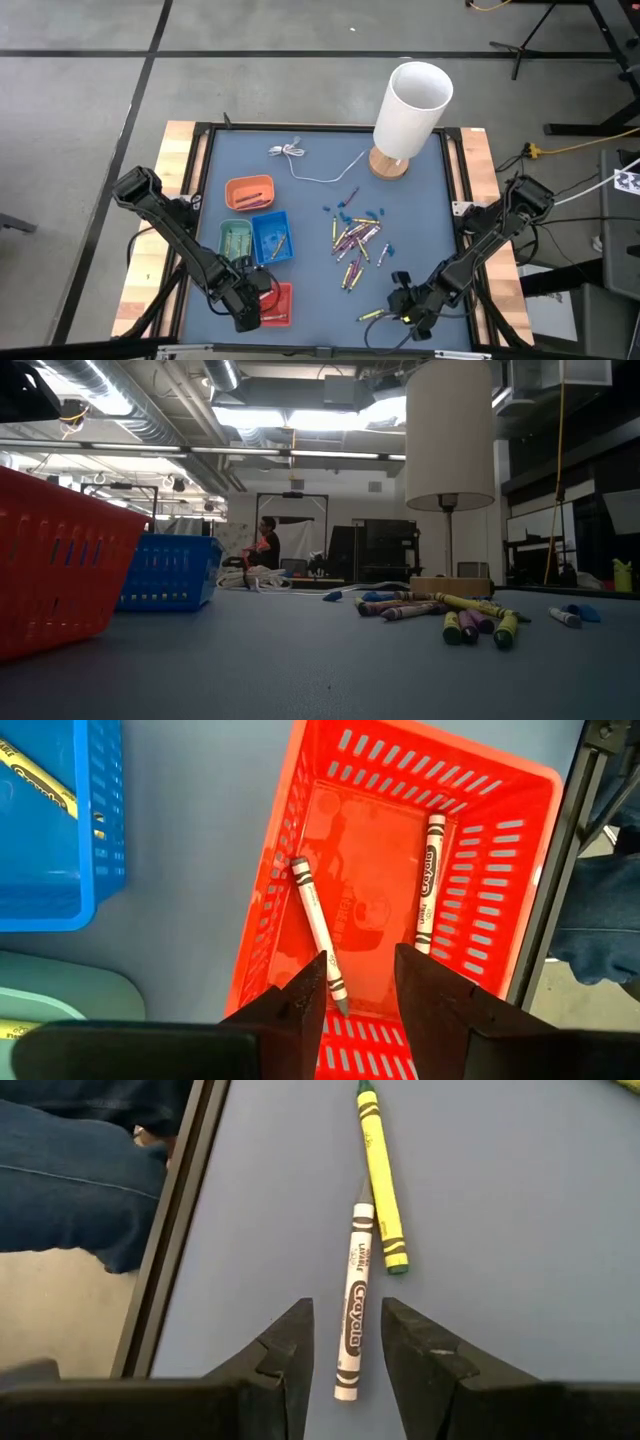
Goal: Sort crayons
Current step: Put the gray crayon into the orange basket
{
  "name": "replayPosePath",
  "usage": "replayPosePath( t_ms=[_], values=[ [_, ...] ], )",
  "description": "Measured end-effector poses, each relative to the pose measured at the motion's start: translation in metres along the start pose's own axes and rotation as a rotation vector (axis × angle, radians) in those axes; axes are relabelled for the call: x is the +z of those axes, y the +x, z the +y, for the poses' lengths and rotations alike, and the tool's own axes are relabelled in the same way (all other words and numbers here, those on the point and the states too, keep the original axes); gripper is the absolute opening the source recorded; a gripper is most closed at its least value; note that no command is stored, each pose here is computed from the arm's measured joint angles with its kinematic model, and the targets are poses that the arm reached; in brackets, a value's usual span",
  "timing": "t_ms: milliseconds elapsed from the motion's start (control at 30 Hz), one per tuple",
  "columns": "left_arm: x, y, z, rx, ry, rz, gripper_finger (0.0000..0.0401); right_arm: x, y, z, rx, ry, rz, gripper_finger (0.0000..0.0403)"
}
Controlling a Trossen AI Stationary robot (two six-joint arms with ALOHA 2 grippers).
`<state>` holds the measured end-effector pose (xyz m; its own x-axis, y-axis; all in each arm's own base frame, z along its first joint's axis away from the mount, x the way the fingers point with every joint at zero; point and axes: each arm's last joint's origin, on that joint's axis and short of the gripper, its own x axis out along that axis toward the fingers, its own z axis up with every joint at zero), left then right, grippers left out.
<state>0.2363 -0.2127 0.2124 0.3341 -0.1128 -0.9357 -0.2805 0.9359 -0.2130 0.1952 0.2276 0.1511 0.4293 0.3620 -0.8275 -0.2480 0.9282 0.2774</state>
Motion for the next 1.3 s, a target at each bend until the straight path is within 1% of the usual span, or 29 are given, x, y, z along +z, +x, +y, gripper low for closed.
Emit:
replayPosePath(
  t_ms=[667, 967, 1133, 1300],
  values=[
    [0.0, 0.0, 0.0, 0.0, 0.0, 0.0, 0.0104, -0.001, 0.0, 0.0, -0.004, -0.001, 0.007, 0.0117],
    [0.0, 0.0, 0.0, 0.0, 0.001, 0.0, 0.0104, -0.009, 0.019, -0.003, -0.017, -0.014, 0.078, 0.0117],
    [0.0, 0.0, 0.0, 0.0, 0.001, 0.0, 0.0104, -0.009, 0.022, -0.004, -0.052, -0.017, 0.064, 0.0117],
    [0.0, 0.0, 0.0, 0.0, 0.0, 0.0, 0.0104, -0.01, 0.023, -0.005, -0.058, -0.018, 0.066, 0.0112]
  ],
)
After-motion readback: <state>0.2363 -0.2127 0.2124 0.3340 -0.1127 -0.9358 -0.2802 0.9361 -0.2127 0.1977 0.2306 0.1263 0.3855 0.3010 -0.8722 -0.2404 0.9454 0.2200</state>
